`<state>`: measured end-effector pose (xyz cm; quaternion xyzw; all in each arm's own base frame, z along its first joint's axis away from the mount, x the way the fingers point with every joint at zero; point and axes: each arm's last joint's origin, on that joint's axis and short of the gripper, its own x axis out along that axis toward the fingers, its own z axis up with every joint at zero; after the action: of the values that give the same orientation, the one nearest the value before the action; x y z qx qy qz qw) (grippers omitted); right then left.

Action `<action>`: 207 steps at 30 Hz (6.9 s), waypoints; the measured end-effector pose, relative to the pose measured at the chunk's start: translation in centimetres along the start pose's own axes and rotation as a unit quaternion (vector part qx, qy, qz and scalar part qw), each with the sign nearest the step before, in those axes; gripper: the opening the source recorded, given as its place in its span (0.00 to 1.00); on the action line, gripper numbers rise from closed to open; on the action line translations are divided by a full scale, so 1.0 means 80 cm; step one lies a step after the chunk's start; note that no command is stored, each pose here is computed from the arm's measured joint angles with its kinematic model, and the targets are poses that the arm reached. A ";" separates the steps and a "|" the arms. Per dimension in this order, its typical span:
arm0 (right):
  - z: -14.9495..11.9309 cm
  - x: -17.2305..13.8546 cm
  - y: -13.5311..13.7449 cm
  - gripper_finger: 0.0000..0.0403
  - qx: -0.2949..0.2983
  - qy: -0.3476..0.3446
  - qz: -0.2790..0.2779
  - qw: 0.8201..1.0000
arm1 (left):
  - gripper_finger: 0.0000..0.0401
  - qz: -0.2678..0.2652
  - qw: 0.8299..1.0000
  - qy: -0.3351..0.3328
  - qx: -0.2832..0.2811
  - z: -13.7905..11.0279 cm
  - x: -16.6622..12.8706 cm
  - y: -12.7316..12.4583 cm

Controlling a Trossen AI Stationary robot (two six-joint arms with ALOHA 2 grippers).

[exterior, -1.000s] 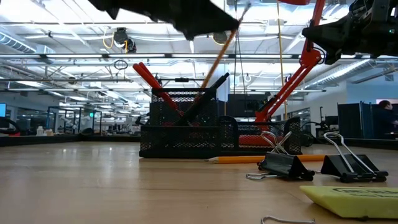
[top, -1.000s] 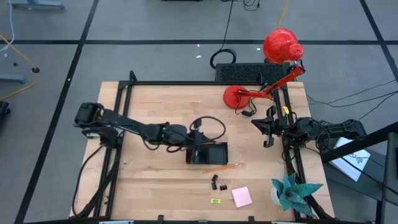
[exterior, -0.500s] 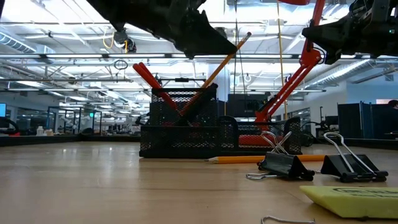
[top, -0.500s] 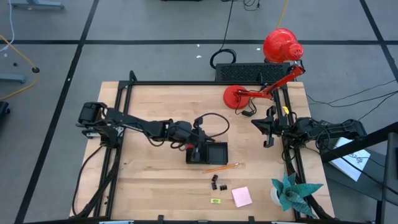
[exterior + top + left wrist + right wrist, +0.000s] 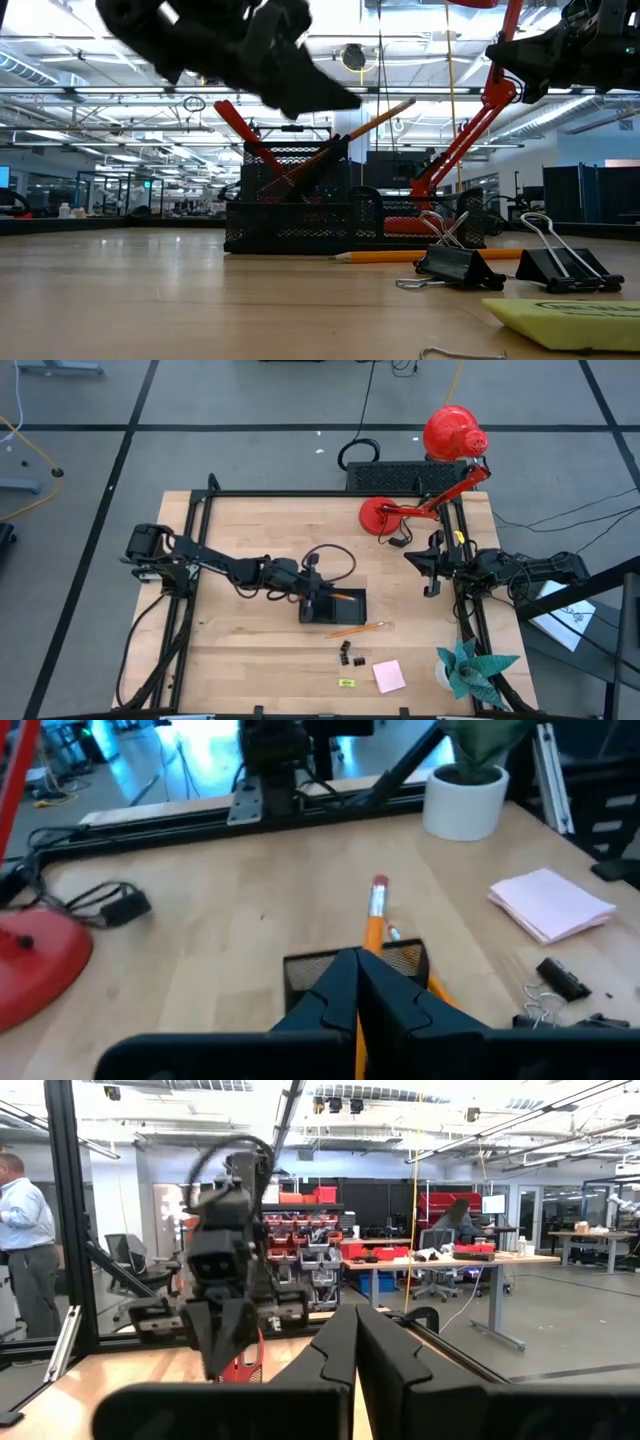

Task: Pick and place office supplies into organizer
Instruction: Put the left pencil into the top left compartment of the desk organizer, then put the eraser into the bottom left compartment of the desk organizer

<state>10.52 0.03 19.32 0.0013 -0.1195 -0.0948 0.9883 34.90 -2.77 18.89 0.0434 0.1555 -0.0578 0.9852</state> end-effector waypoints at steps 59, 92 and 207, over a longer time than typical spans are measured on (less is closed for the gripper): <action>0.000 0.001 0.000 0.01 -0.008 0.000 -0.002 1.000 | 0.29 0.006 0.990 0.134 0.036 0.037 0.053 -0.009; 0.000 0.001 0.000 0.01 -0.007 0.001 -0.001 1.000 | 0.05 0.004 1.000 0.004 0.001 0.069 0.057 -0.020; -0.001 0.001 0.000 0.01 -0.014 0.003 -0.002 1.000 | 0.23 0.063 0.994 -0.078 -0.033 -0.031 -0.032 -0.016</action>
<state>10.62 0.03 19.27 -0.0115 -0.1153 -0.0983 0.9884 31.61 -3.50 17.23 0.0158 0.0774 0.0068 0.9969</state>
